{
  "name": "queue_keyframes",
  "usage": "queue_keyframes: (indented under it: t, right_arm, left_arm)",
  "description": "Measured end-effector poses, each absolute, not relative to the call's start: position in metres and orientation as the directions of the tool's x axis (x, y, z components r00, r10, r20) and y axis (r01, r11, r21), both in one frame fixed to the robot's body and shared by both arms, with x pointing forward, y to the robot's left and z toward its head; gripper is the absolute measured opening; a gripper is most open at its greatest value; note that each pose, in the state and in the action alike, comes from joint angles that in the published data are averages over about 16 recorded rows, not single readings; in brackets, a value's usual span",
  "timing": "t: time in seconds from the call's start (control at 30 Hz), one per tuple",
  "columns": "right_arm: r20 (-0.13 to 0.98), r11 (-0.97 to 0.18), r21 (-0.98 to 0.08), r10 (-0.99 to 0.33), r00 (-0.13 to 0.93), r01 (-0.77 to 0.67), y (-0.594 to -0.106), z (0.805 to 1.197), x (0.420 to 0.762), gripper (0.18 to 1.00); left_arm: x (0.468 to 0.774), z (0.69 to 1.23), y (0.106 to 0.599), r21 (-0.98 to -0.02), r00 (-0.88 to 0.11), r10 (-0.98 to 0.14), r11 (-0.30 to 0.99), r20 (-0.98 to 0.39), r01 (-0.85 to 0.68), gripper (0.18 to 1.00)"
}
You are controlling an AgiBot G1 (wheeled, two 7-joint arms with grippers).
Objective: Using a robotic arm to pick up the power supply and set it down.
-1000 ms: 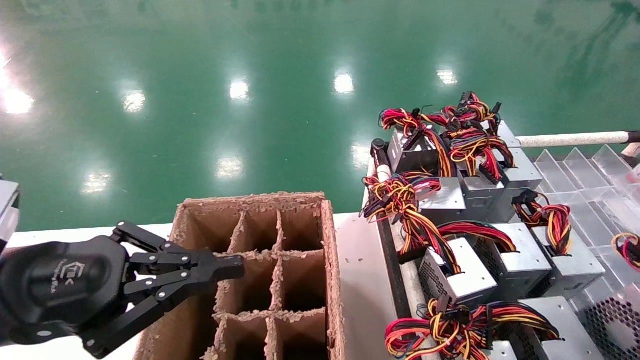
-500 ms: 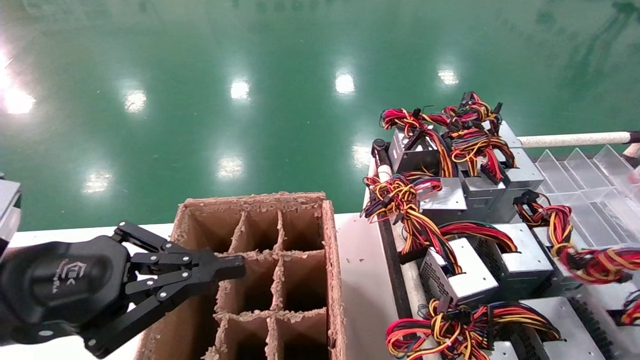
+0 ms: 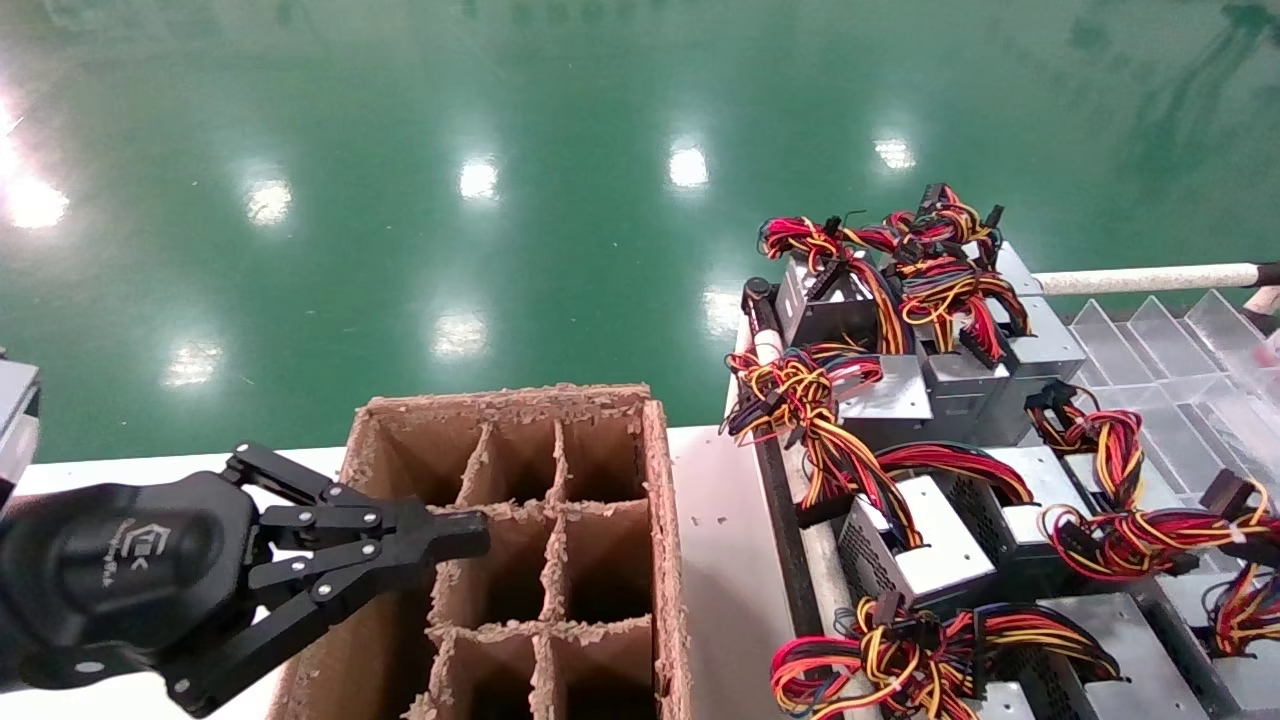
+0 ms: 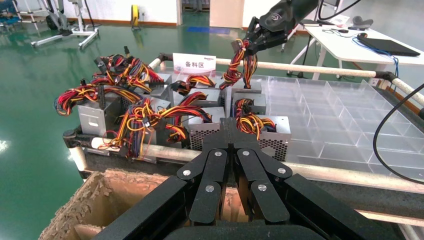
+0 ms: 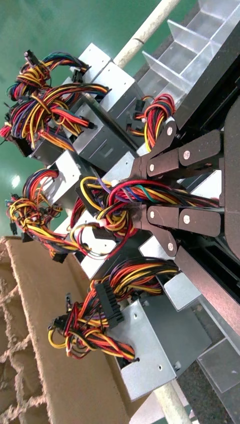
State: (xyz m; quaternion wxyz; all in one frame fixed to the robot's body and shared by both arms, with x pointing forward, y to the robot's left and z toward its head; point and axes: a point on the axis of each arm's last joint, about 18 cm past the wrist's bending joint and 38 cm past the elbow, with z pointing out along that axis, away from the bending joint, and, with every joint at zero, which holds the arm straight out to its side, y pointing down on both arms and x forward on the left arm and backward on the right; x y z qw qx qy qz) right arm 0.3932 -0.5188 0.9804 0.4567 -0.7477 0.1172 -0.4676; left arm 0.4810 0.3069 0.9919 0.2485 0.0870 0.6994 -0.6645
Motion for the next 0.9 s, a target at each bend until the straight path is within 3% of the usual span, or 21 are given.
queue_keyframes:
  t: [0.43,0.9]
  right_arm:
    - [0.606,-0.616,-0.762,-0.570,0.555,0.199,-0.506,0.986,0.392,0.334]
    - [0.673,-0.695,-0.686,-0.493,0.552,0.216,-0.481,1.023,0.393,0.626]
  left_arm:
    - [0.481,0.992,0.307,-0.886,-0.861,-0.208,0.102,-0.463,0.452,0.191]
    - [0.481,0.992,0.307,-0.886,-0.861,-0.208,0.102,-0.463,0.452,0.191]
